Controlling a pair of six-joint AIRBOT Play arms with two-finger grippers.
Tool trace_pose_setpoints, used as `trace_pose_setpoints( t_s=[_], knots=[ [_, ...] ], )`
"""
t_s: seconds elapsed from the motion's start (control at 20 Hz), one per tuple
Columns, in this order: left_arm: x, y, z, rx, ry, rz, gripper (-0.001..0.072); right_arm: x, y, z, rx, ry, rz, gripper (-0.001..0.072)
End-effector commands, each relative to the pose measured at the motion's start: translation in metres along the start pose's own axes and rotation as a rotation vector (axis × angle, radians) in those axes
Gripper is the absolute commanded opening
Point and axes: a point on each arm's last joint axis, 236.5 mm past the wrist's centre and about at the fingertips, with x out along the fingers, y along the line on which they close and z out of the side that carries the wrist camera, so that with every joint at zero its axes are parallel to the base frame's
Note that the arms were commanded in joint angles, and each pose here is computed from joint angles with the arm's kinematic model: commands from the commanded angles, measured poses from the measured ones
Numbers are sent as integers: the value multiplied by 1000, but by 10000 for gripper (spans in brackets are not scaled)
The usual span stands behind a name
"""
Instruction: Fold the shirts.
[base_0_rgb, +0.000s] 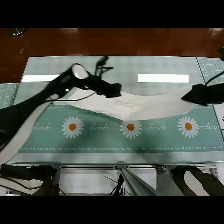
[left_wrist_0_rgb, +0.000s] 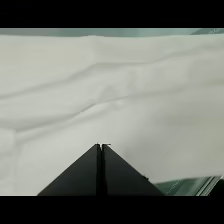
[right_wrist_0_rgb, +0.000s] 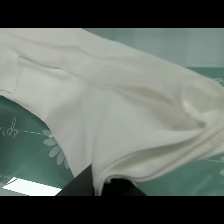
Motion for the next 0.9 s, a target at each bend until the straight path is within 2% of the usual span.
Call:
trace_pose_setpoints(
  t_s=[0.0, 0.25, 0.4, 0.5, 0.65, 0.85],
  knots=[
    [76, -48, -46, 38, 171, -26, 30, -16, 12, -24, 8, -48, 1, 26],
    [131, -108, -129, 65, 342, -127, 31, -26, 23, -28, 0, -74, 23, 26],
    [127, -124, -140, 51, 375, -167, 32, -26, 22, -27, -1, -76, 22, 27],
    [108, -120, -115, 38, 344, -201, 32, -26, 23, -26, -2, -83, 23, 26],
    [50, -85, -39, -10, 210, -207, 32, -27, 32, -21, -3, -103, 63, 26],
    [-82, -18, 46, -64, -3, -158, 31, -19, 64, -5, -51, -116, 172, 26]
  ],
)
